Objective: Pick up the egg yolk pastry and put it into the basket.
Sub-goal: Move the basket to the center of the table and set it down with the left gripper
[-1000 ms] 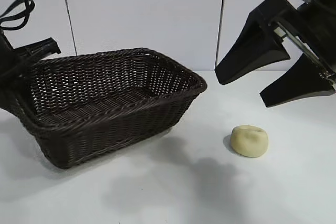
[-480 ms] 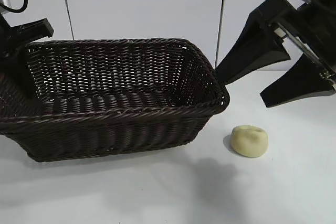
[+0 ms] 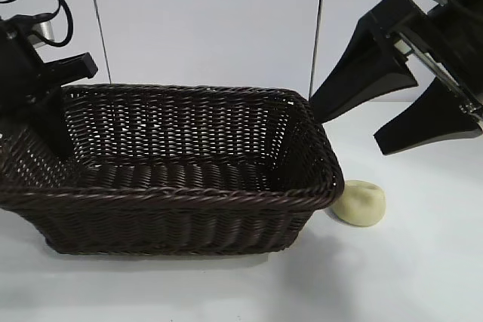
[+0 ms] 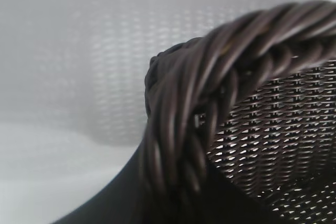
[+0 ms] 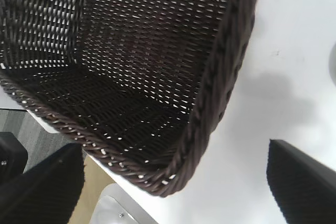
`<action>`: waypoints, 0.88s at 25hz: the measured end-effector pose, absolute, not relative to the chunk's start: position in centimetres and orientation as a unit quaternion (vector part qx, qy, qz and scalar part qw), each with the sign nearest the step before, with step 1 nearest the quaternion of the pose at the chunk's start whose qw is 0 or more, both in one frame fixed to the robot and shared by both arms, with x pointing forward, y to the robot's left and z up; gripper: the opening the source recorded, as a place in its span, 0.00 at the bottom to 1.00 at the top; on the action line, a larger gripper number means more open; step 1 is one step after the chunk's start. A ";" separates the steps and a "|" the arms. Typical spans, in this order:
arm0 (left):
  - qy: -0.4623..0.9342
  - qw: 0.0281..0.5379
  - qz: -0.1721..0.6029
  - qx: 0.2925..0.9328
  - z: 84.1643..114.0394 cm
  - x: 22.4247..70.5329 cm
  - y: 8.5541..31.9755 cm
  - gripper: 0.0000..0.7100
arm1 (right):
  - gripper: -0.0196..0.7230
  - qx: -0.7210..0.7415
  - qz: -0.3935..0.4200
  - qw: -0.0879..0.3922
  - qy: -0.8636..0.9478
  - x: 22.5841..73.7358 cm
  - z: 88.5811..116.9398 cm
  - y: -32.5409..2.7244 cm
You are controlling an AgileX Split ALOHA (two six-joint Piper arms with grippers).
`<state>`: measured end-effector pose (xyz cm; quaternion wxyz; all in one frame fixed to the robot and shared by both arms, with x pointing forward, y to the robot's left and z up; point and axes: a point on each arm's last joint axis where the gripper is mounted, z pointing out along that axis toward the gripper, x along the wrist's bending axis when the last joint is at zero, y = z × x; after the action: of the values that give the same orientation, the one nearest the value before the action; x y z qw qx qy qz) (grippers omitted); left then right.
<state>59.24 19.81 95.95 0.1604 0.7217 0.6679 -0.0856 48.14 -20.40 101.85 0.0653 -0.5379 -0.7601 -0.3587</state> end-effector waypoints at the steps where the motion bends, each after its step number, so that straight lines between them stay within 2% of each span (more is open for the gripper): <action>1: 0.668 0.156 -0.085 0.723 95.7 59.3 19.8 0.14 | 0.94 -0.538 -0.359 0.065 -0.760 48.1 101.9 -20.4; 22: 0.669 0.141 -0.082 0.725 93.9 59.8 19.9 0.15 | 0.94 -0.538 -0.359 0.065 -0.760 48.1 101.9 -20.4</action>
<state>59.82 19.94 93.90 0.1415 0.7247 0.6693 -0.0822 48.14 -20.40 101.85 0.0653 -0.5379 -0.7601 -0.3587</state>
